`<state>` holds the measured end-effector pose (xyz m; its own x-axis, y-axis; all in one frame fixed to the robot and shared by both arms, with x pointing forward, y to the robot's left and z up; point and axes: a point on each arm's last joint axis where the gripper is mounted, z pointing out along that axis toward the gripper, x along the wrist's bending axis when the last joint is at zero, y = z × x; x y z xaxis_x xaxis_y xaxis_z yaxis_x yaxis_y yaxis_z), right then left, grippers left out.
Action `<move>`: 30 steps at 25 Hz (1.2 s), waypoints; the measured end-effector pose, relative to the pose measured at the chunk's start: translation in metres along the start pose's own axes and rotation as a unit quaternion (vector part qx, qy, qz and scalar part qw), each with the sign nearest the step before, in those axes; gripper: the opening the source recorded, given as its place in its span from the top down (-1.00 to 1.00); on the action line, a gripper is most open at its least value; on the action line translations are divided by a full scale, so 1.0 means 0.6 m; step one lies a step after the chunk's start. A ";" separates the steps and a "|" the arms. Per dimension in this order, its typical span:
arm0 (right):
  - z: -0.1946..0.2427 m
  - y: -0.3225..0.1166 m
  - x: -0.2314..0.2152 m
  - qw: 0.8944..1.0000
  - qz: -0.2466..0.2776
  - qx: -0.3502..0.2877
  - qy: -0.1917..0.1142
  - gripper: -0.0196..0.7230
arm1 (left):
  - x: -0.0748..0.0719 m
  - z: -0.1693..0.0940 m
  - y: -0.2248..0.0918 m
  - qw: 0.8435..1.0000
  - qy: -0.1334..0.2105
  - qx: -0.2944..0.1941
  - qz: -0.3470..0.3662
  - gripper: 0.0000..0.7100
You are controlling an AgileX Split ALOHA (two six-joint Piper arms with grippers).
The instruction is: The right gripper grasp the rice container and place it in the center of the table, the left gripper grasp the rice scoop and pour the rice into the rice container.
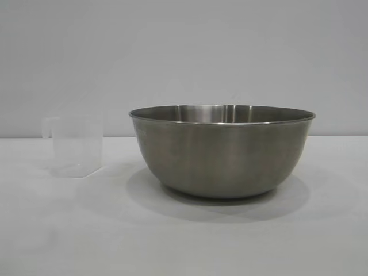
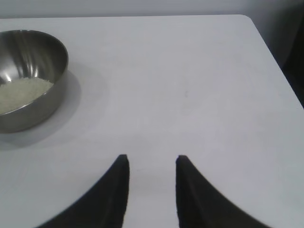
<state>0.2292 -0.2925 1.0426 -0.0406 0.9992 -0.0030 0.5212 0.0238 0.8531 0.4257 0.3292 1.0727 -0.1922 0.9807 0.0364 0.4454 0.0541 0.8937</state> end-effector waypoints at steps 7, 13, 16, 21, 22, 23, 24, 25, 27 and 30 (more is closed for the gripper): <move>0.000 0.000 0.000 1.000 0.000 0.000 0.000 0.32 | -0.003 -0.090 -0.030 0.998 -0.007 0.066 0.011 0.28; 0.000 0.000 0.000 1.000 0.000 0.000 0.000 0.32 | -0.002 -0.150 -0.068 0.988 -0.049 0.131 0.060 0.28; 0.000 0.000 0.000 1.000 0.000 0.000 0.000 0.32 | -0.002 -0.183 -0.084 0.984 -0.076 0.137 0.080 0.28; 0.000 0.000 0.000 1.000 0.000 0.000 0.000 0.32 | -0.005 -0.226 -0.108 0.980 -0.124 0.131 0.080 0.28; 0.000 0.000 0.000 1.000 0.000 0.000 0.000 0.32 | -0.004 -0.233 -0.112 0.980 -0.126 0.132 0.081 0.28; 0.000 0.000 0.000 1.000 0.000 0.000 0.000 0.32 | -0.003 -0.238 -0.116 0.980 -0.127 0.131 0.081 0.28; 0.000 0.000 0.000 1.000 0.000 0.000 0.000 0.32 | -0.002 -0.243 -0.118 0.980 -0.127 0.128 0.081 0.28; 0.000 0.000 0.000 1.000 0.000 0.000 0.000 0.32 | -0.001 -0.248 -0.122 0.981 -0.128 0.125 0.081 0.28; 0.000 0.000 0.000 1.000 0.000 0.000 0.000 0.32 | 0.002 -0.256 -0.126 0.982 -0.128 0.115 0.081 0.28; 0.000 0.000 0.000 1.000 0.000 0.000 0.000 0.32 | 0.003 -0.258 -0.147 0.983 -0.129 0.102 0.081 0.28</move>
<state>0.2292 -0.2925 1.0426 -0.0406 0.9992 -0.0030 0.5212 0.0238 0.8531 0.2504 0.2973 1.0632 0.1122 0.9931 0.0328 0.6234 -0.0961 0.7760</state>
